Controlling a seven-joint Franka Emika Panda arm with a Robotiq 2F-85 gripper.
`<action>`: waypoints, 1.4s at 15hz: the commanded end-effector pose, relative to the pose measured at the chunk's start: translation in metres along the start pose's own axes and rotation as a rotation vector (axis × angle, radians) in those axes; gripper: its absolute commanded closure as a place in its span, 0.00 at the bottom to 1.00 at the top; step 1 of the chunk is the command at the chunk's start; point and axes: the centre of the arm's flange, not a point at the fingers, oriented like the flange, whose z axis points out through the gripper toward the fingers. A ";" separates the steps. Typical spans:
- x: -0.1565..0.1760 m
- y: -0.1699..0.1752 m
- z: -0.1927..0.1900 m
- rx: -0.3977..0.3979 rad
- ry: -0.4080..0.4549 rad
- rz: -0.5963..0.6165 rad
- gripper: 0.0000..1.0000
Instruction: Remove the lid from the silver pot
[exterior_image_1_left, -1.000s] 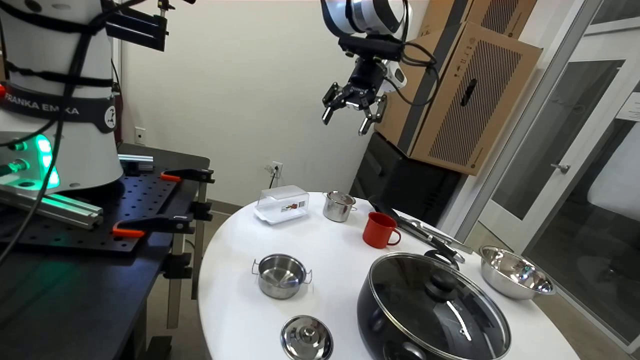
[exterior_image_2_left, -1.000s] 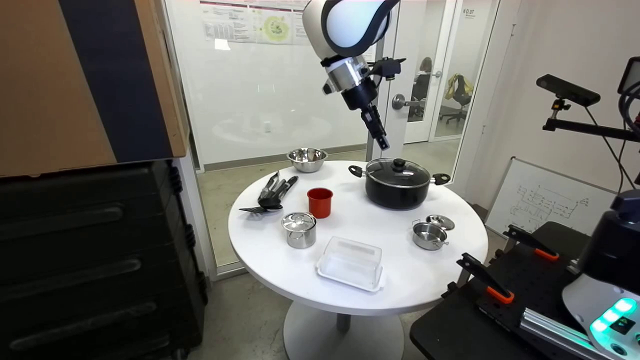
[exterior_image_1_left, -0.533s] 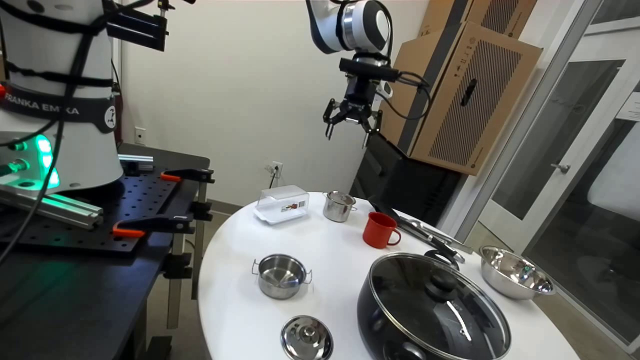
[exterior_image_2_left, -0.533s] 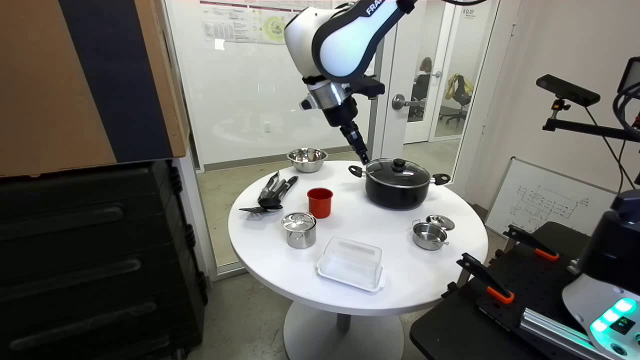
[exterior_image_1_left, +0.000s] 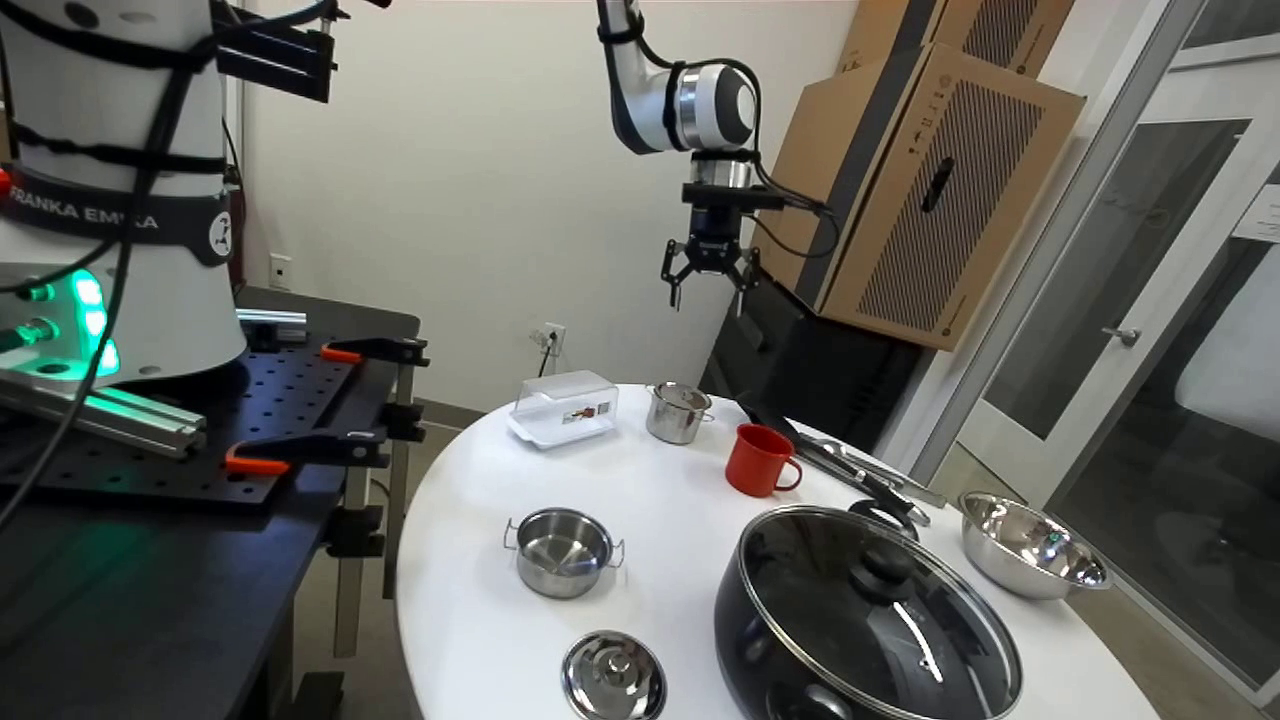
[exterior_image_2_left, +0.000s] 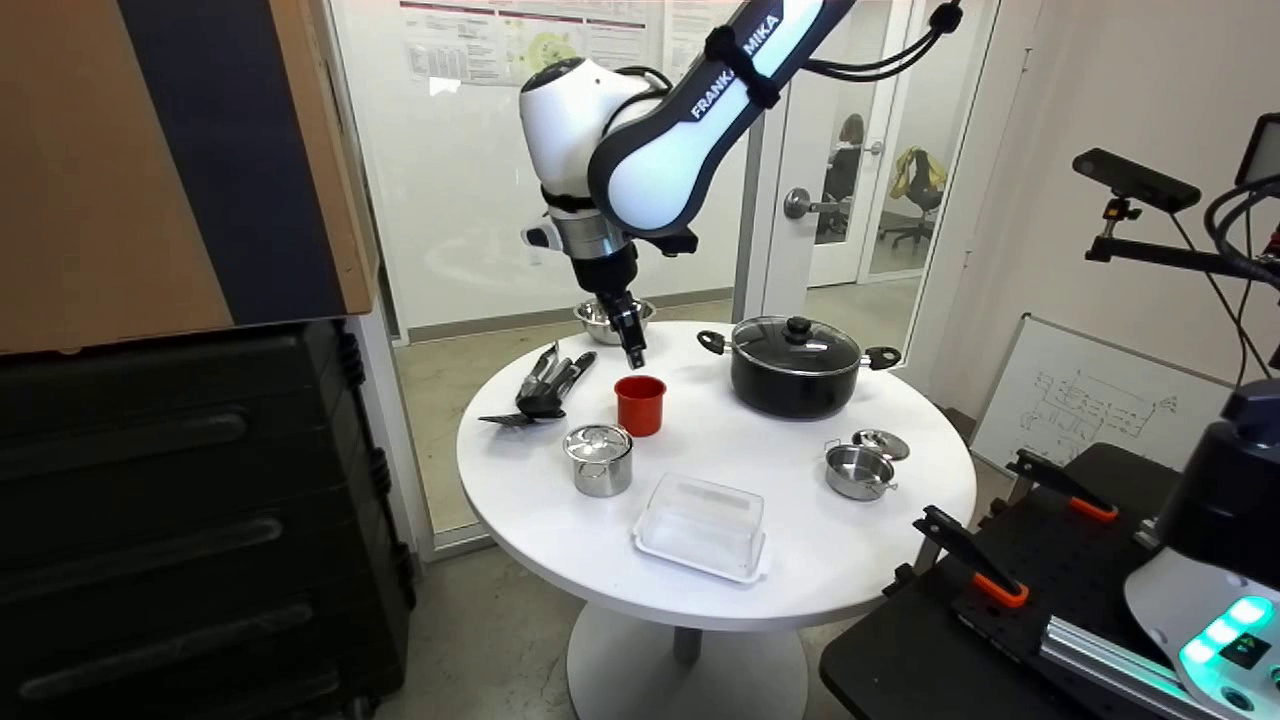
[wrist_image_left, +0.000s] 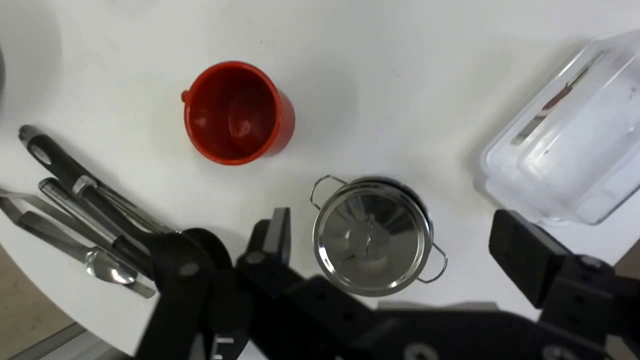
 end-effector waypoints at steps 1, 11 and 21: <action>0.024 0.018 0.020 0.001 0.038 0.151 0.00; 0.011 0.020 0.032 0.024 0.014 0.181 0.00; 0.028 0.013 0.103 0.209 0.044 0.233 0.00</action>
